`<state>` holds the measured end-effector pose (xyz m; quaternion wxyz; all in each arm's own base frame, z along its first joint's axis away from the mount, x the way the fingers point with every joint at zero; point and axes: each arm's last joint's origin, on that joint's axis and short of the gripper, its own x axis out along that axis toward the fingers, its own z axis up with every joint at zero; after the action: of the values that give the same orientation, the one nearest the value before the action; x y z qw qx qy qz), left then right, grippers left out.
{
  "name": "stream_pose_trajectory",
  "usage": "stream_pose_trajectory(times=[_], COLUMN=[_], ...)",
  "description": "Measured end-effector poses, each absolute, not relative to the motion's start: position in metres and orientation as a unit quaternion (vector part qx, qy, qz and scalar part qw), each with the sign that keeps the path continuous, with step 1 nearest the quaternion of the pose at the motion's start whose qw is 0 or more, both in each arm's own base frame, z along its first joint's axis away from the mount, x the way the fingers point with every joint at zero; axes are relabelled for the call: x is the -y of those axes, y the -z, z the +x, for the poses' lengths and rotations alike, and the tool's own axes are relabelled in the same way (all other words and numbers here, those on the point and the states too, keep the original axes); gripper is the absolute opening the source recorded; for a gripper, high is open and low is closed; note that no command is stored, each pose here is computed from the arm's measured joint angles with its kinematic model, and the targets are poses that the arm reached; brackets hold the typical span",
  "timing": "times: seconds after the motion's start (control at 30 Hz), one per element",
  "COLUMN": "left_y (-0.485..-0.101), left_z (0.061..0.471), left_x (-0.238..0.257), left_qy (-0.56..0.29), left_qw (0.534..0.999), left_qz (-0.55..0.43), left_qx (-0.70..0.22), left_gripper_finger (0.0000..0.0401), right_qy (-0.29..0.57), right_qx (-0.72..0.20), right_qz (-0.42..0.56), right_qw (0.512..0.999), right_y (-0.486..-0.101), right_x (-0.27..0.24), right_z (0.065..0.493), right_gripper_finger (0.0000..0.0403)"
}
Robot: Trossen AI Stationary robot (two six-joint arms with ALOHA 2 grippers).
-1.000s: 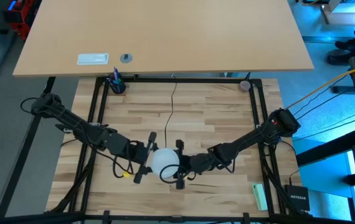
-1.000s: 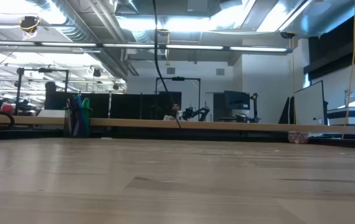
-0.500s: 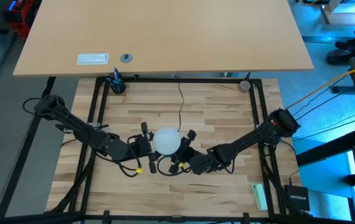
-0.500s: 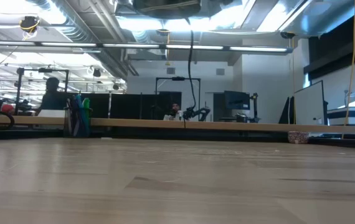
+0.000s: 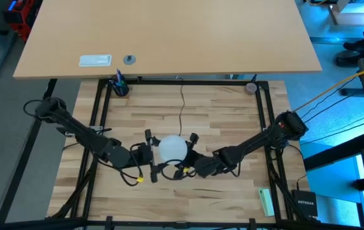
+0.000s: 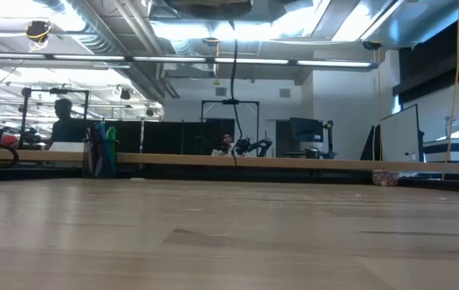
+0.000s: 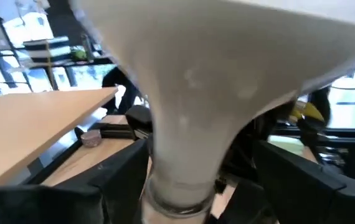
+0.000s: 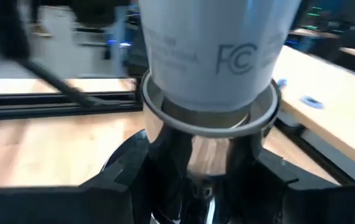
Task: Screw lightbulb
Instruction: Remove the lightbulb from the lamp
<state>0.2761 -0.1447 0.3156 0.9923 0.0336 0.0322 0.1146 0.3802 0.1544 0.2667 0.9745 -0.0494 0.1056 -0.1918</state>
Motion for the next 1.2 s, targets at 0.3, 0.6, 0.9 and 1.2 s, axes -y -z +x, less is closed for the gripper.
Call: stream_pose_trajectory(times=[0.3,0.6,0.9,1.2], left_y=[-0.340,-0.326,-0.323,-0.324], left_z=[0.246,0.259,0.274,0.273], left_x=[0.138,0.146,0.142,0.140], left_qy=[0.003,0.098,0.130,0.092], left_qw=[0.999,0.992,0.990,0.994], left_qz=[0.015,0.058,0.040,0.043], left_qx=[-0.045,-0.059,-0.041,-0.044], left_gripper_finger=[0.0276,0.0268,0.0252,0.0143], right_qy=[0.042,-0.020,-0.028,-0.006], right_qx=[-0.117,-0.121,-0.127,-0.126], right_qz=[-0.042,-0.031,-0.029,-0.042], right_qw=[0.991,0.992,0.991,0.991], right_y=[-0.271,-0.271,-0.267,-0.267], right_x=[-0.162,-0.166,-0.167,-0.165], right_z=[0.380,0.379,0.381,0.381], right_gripper_finger=[0.0179,0.0179,0.0179,0.0179])
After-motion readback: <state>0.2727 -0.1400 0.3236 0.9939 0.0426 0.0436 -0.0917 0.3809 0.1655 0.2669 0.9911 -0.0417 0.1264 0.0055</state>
